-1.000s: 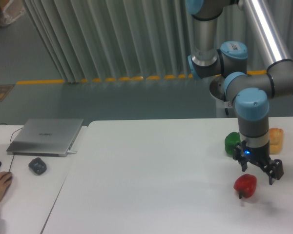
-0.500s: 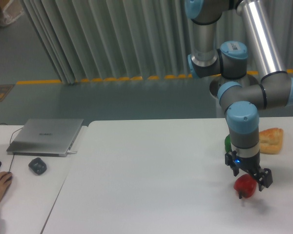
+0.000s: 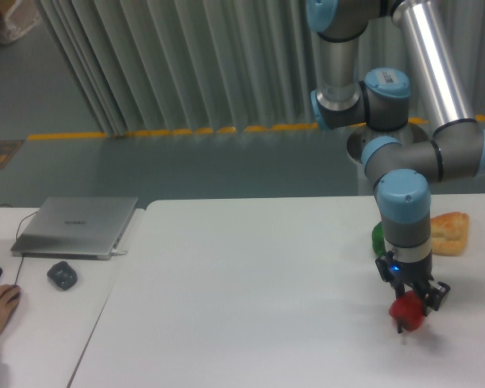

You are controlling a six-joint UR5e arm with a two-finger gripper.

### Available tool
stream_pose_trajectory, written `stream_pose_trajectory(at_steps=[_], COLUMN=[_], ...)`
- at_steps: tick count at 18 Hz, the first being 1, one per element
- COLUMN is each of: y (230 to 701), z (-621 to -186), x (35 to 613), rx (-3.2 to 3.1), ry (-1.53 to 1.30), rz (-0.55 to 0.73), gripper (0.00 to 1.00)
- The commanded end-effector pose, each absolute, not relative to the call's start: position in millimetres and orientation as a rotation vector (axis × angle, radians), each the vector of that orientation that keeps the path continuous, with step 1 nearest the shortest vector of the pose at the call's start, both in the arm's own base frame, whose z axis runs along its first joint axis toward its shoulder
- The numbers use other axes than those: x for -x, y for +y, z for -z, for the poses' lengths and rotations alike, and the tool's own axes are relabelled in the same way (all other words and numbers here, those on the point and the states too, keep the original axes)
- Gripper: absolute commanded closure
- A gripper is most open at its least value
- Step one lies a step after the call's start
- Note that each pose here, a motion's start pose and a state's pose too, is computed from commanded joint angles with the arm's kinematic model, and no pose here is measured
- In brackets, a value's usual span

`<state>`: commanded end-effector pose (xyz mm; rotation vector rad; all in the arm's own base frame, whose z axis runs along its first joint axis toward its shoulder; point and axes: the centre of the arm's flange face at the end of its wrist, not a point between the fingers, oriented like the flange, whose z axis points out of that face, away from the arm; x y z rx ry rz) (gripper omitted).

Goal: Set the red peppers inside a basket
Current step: 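Lower the gripper onto the red pepper and close it, then lift the red pepper and carry it away from the table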

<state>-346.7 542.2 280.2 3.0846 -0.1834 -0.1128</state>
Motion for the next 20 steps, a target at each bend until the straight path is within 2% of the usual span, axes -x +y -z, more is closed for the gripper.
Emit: stream_pose_trajectory(at_steps=[2,3,5,8,11,13,16,20], y=[542.0,541.1,538.5,533.4,512.2,485.5,445.3,418.6], z=[-286.7,-290.7,-301.8,-347.8,-385.5,-396.6,-398.8,-403.8], x=[347.2,348.5,345.6,346.7,372.4,404.6,446.3,478.8], rx=[-3.094,-3.099,-3.105,-3.138,-3.111,-3.072,-3.008,-2.952], ry=[-0.186,-0.181,-0.181,-0.263,-0.437,-0.615,-0.794,-0.94], rz=[0.119,0.121,0.125,0.171,0.115,0.136,0.143,0.173], gripper=[0.68,0.73,0.74,0.73,0.74,0.74,0.74,0.74])
